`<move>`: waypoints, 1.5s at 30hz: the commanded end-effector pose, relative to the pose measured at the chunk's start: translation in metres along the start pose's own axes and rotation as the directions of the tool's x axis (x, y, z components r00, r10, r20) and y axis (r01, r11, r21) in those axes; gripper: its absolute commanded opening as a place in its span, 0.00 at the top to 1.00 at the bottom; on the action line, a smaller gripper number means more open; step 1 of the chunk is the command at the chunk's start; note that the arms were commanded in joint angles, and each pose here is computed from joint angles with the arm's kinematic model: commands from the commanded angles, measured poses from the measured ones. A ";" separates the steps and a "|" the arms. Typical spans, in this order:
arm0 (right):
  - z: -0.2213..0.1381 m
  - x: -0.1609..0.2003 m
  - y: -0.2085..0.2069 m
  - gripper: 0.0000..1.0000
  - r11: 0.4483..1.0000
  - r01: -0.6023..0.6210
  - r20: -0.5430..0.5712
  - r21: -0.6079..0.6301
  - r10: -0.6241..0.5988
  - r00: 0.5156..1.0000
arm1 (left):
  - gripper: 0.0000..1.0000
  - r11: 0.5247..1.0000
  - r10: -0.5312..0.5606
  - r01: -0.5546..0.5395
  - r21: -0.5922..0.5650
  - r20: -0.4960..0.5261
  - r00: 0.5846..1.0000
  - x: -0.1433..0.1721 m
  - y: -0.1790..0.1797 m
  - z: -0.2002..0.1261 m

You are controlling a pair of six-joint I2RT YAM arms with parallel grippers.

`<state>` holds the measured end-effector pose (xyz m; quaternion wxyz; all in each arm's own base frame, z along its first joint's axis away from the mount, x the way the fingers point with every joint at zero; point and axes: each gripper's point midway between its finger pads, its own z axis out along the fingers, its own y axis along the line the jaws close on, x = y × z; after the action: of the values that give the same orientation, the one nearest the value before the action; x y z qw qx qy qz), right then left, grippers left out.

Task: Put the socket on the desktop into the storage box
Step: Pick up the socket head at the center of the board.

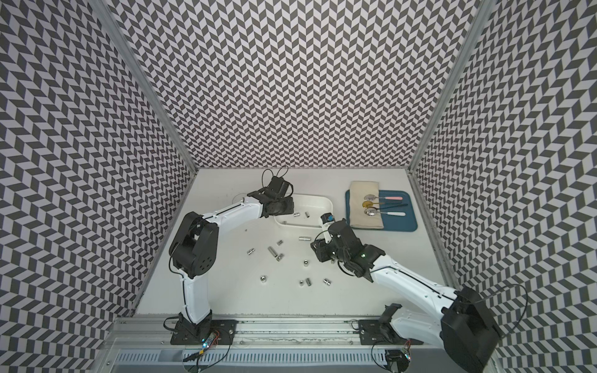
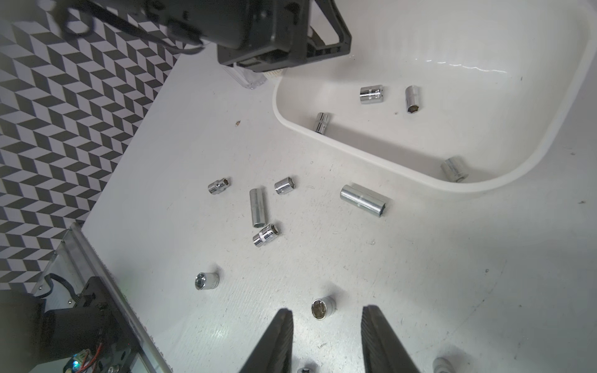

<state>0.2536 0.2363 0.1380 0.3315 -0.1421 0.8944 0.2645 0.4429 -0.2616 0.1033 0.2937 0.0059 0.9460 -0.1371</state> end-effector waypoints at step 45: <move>0.023 0.058 -0.081 0.59 0.953 -0.109 -0.282 0.282 0.191 0.940 | 0.53 0.899 0.090 -0.023 0.437 -0.132 0.987 0.154 -0.020 -0.109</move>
<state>0.2612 0.1769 0.0608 0.1932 -0.0612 0.9688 0.1428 0.2525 -0.2573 0.0974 0.2015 0.1020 0.9213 -0.3166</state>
